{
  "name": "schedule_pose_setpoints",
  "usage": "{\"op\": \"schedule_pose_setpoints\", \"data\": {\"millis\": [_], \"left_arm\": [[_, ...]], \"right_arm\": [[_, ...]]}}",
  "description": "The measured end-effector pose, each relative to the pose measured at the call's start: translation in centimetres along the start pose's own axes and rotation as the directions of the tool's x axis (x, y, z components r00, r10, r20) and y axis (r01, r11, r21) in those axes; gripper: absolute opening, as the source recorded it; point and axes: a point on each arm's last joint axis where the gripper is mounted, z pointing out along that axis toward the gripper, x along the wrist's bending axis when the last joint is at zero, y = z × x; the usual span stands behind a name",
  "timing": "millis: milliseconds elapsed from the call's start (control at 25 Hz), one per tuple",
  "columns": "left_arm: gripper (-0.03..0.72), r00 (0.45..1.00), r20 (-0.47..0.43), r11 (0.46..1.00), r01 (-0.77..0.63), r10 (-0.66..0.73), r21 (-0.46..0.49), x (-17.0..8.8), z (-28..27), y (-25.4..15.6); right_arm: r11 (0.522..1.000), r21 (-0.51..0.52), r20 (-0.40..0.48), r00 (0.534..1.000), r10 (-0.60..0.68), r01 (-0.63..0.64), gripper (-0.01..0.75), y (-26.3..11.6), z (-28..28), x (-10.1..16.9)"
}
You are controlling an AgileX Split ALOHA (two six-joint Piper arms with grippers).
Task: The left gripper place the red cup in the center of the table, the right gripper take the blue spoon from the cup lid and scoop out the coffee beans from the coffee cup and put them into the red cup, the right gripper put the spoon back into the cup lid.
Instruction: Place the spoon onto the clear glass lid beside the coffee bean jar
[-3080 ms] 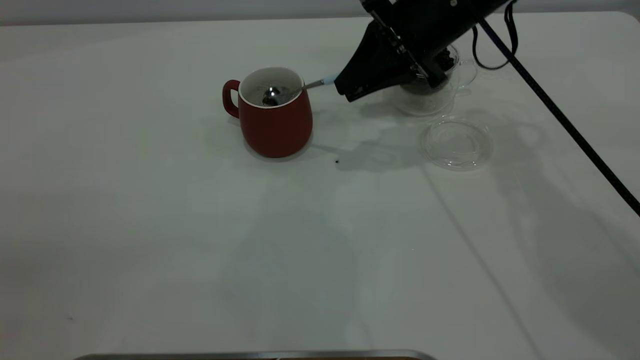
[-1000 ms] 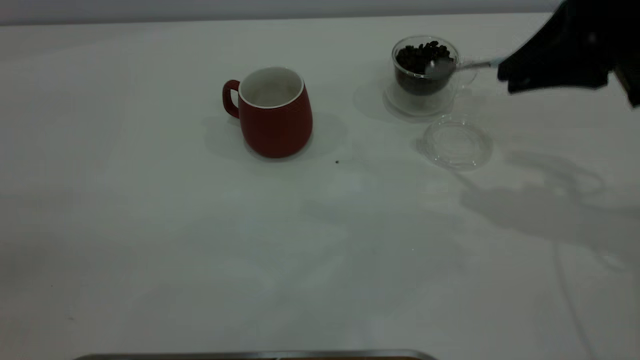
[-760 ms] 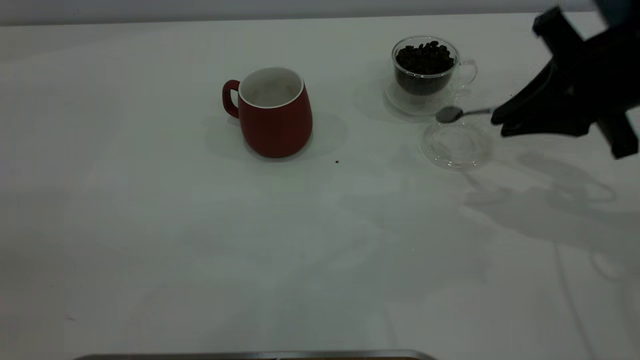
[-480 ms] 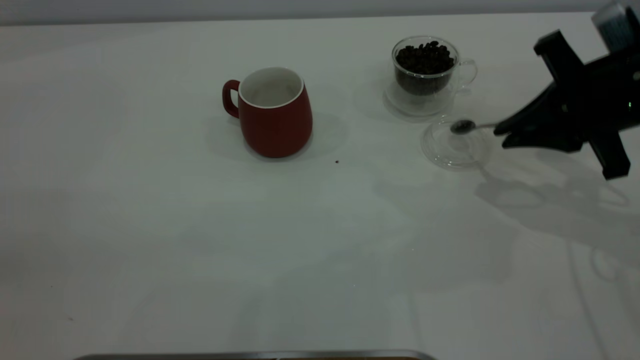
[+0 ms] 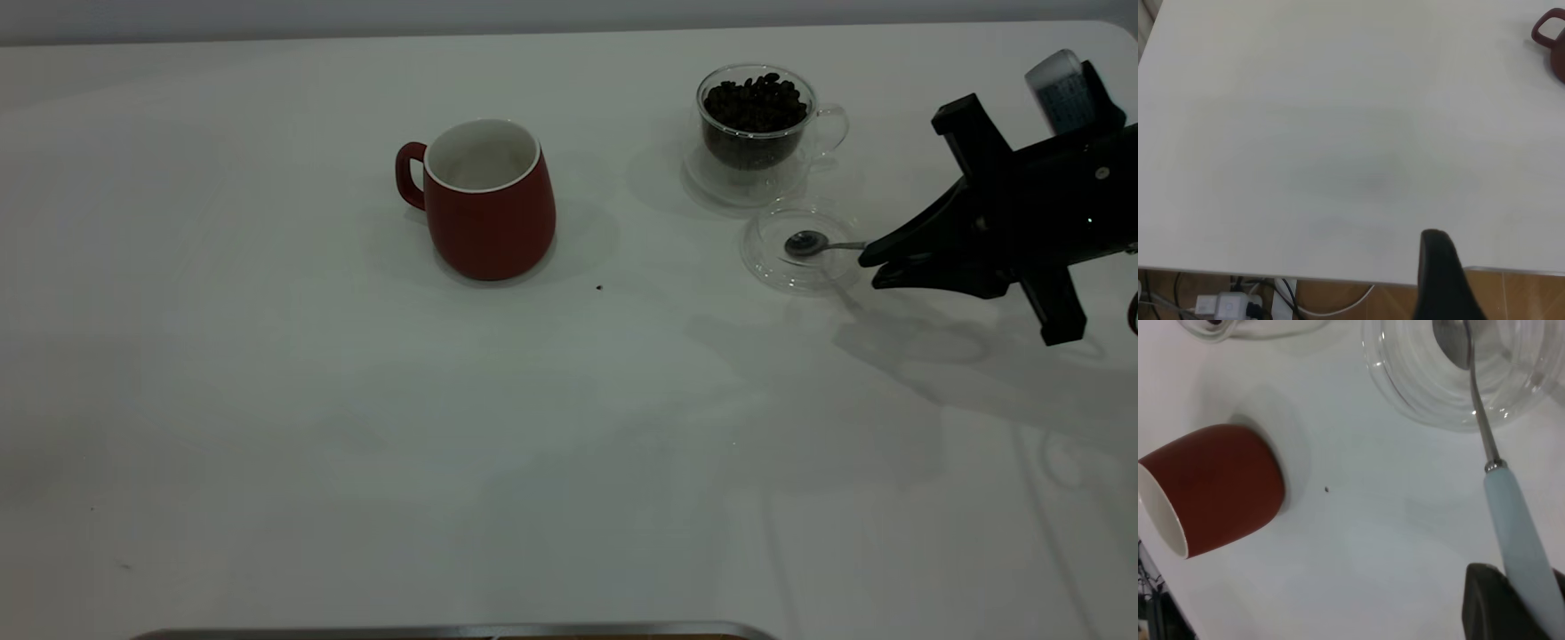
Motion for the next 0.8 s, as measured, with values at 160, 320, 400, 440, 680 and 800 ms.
{"op": "schedule_pose_setpoints", "data": {"millis": [160,320,400,440,680,800], "left_arm": [[0.5,1.0,0.0,1.0,-0.004,0.004,0.0,0.0,0.0,0.0],[0.5,1.0,0.0,1.0,-0.003,0.003,-0.001,0.0,0.0,0.0],[0.5,1.0,0.0,1.0,-0.003,0.003,0.0,0.0,0.0,0.0],[0.5,1.0,0.0,1.0,-0.003,0.003,0.0,0.0,0.0,0.0],[0.5,1.0,0.0,1.0,-0.002,0.002,0.0,0.0,0.0,0.0],[0.5,1.0,0.0,1.0,-0.002,0.002,0.0,0.0,0.0,0.0]], "right_arm": [[1.0,0.03,-0.029,1.0,0.005,-0.004,0.097,-0.1,0.6,-0.3],[0.999,0.046,-0.052,0.998,-0.021,0.024,0.097,-0.3,0.8,-0.3],[0.998,0.047,-0.053,0.998,-0.029,0.032,0.097,-0.3,0.9,-0.4],[0.998,0.046,-0.054,0.998,-0.033,0.035,0.097,-0.2,0.9,-0.4],[0.998,0.046,-0.082,0.996,-0.045,0.049,0.097,0.6,1.6,-0.2],[0.997,0.055,-0.095,0.995,-0.04,0.045,0.097,0.7,2.0,-0.3]]}}
